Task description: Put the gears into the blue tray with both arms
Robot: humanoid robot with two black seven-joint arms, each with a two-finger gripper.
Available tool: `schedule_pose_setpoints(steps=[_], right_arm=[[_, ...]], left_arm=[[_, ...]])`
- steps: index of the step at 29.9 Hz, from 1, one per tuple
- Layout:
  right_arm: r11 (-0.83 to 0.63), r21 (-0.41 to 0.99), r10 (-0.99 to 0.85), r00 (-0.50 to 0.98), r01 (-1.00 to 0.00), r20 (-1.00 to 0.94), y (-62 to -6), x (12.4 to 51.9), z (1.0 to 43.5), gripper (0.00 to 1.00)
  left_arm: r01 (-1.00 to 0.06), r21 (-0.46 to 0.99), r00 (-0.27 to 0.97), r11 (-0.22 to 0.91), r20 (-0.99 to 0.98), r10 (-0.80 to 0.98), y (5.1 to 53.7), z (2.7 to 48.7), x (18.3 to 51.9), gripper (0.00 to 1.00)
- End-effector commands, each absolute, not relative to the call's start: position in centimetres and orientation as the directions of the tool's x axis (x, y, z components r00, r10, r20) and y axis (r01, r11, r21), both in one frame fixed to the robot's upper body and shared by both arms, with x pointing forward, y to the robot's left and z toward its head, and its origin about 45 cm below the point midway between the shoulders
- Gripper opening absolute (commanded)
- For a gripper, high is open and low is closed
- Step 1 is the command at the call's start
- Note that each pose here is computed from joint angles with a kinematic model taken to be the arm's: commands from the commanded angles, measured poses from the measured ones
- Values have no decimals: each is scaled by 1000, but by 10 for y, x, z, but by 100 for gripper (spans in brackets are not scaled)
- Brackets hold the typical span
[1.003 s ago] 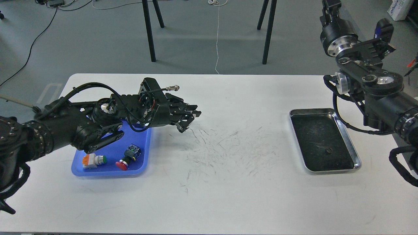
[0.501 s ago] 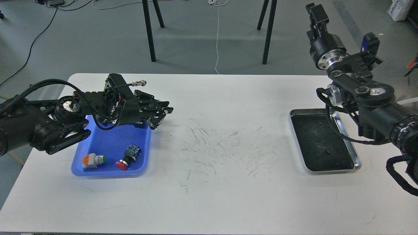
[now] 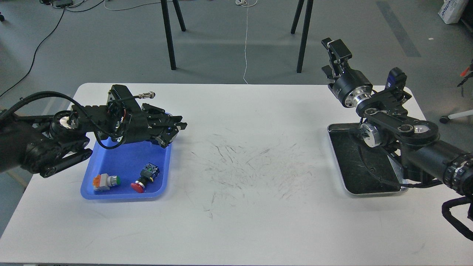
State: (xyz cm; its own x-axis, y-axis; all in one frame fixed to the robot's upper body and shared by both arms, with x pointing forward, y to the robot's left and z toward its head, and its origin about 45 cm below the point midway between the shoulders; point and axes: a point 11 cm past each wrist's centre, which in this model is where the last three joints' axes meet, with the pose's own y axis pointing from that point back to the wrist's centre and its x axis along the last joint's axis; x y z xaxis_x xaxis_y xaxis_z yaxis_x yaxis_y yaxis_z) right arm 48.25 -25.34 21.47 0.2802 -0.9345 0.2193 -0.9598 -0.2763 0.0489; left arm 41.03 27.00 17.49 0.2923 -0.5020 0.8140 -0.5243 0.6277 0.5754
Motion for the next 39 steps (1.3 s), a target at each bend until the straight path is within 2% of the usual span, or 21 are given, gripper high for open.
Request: schedule_pose_setpoints(steps=[1,14,39], right_arm=[[-260,49,-951,264,-964,159,-258,478,208,99],[-207,77,-974,213,-975,82,-273,465,184,99],[-196,72,-977,201,-978,74,-276,466,185,99]], left_arm=[[-515,593,306,619,802,-514,274,169,406,23],[-522,621,318,584,777,-542,294,167,403,23],[-487,740,345,464,651,-676,354,147,376,24]])
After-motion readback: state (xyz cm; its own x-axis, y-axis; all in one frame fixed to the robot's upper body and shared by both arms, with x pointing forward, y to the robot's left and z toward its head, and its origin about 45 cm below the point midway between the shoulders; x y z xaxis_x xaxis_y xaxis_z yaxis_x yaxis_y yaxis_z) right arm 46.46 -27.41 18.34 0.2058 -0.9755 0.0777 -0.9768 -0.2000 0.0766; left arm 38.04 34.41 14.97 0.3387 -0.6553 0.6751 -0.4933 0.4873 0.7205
